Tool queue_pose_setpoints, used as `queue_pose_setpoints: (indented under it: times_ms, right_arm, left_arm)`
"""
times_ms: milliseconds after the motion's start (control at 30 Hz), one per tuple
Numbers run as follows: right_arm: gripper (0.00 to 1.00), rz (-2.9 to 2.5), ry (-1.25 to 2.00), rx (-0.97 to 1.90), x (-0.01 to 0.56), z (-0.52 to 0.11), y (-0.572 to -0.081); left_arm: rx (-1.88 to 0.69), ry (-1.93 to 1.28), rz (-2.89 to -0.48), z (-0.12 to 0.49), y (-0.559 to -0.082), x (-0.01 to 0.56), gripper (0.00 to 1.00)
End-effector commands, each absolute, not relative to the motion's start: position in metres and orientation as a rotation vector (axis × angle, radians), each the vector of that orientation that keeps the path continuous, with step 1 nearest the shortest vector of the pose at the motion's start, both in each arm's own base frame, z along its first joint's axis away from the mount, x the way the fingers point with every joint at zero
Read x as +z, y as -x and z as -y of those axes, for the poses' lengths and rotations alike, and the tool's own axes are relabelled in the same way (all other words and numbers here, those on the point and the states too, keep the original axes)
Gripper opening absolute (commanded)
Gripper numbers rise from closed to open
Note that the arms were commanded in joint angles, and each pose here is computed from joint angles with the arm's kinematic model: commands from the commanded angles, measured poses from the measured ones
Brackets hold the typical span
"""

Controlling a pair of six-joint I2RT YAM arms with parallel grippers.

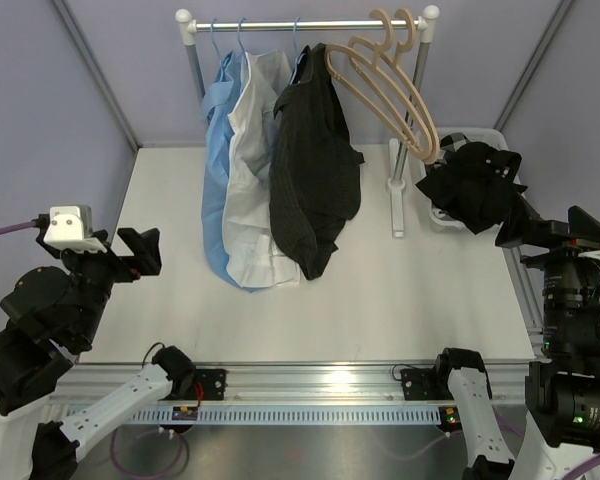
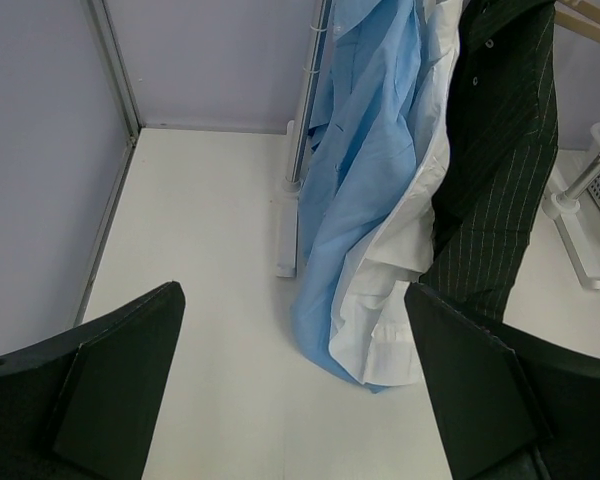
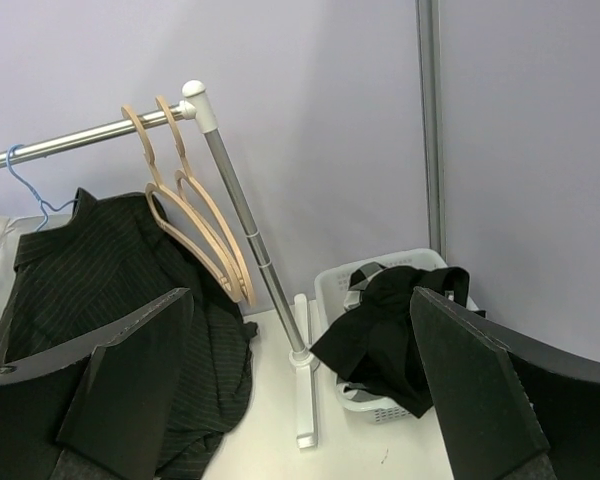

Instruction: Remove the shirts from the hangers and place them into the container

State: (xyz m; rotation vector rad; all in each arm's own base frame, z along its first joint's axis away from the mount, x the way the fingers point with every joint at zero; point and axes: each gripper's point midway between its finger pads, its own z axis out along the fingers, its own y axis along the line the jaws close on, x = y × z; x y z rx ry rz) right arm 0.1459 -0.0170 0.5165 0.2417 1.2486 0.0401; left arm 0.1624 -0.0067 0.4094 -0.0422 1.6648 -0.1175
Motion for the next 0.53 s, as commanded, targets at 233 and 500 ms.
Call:
queue_pose_setpoints:
  times_ms: [233, 500]
  right_arm:
    - [1.00, -1.183, -0.205, -0.002, 0.538, 0.018, -0.131]
    - [0.99, -1.166, -0.192, -0.009, 0.540, 0.018, -0.127]
  left_arm:
    - [-0.072, 0.037, -1.653, 0.008, -0.173, 0.423, 0.99]
    - [-0.062, 0.030, -1.663, 0.012, -0.178, 0.425, 0.99]
